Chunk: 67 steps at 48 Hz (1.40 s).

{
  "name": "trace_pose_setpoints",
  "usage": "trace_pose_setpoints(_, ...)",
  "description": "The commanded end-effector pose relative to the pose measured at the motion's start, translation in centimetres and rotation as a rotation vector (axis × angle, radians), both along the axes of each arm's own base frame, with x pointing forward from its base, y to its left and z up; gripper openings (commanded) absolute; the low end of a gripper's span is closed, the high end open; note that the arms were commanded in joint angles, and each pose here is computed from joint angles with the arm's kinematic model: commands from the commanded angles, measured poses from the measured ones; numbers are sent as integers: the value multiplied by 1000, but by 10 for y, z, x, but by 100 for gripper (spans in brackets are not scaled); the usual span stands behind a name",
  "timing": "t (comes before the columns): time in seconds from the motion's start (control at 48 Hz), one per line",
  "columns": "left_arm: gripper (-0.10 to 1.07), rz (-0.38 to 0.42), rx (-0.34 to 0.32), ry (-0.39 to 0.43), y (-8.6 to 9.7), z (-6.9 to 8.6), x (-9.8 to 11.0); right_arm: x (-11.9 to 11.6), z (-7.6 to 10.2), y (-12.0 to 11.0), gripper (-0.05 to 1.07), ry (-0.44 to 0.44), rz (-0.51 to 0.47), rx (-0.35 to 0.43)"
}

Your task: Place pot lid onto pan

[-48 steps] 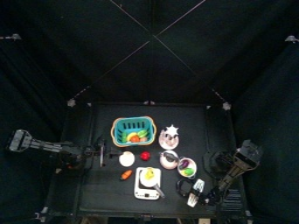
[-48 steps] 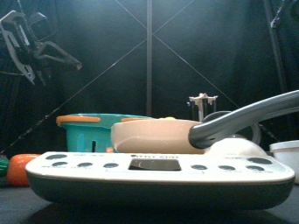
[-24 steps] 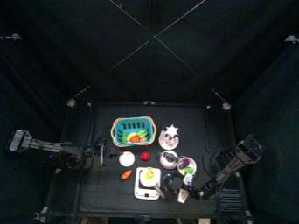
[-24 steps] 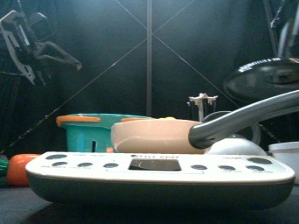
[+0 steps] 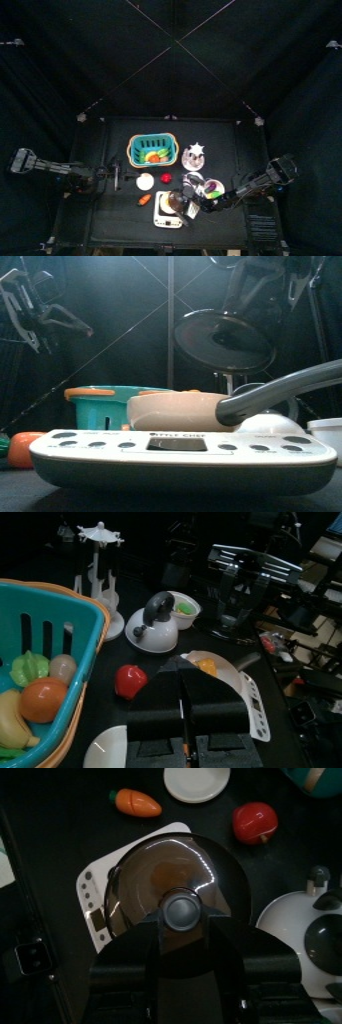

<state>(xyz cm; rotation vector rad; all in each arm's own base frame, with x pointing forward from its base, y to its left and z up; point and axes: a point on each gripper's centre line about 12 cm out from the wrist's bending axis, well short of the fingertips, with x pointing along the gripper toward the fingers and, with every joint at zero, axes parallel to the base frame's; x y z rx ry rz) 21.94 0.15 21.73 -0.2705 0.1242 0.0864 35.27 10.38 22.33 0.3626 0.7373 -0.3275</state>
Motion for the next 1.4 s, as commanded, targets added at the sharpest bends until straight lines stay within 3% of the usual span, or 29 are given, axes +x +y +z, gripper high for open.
trace_pose_setpoints(0.0, -3, -1, 0, -15, 0, 5, 2, 8, 12, -3, 60, -49, 4, 40)
trace_pose_setpoints(0.417, -3, -2, -2, -14, -1, 4, 2, 24, 14, -6, 60, -35, 30, 29)
trace_pose_setpoints(0.812, -3, 0, -4, -6, 0, 2, 1, 47, -1, -8, 60, 129, 134, -37)
trace_pose_setpoints(1.375, -3, -1, -4, 1, -1, -1, 0, 63, -27, -6, 61, 191, 174, -85)
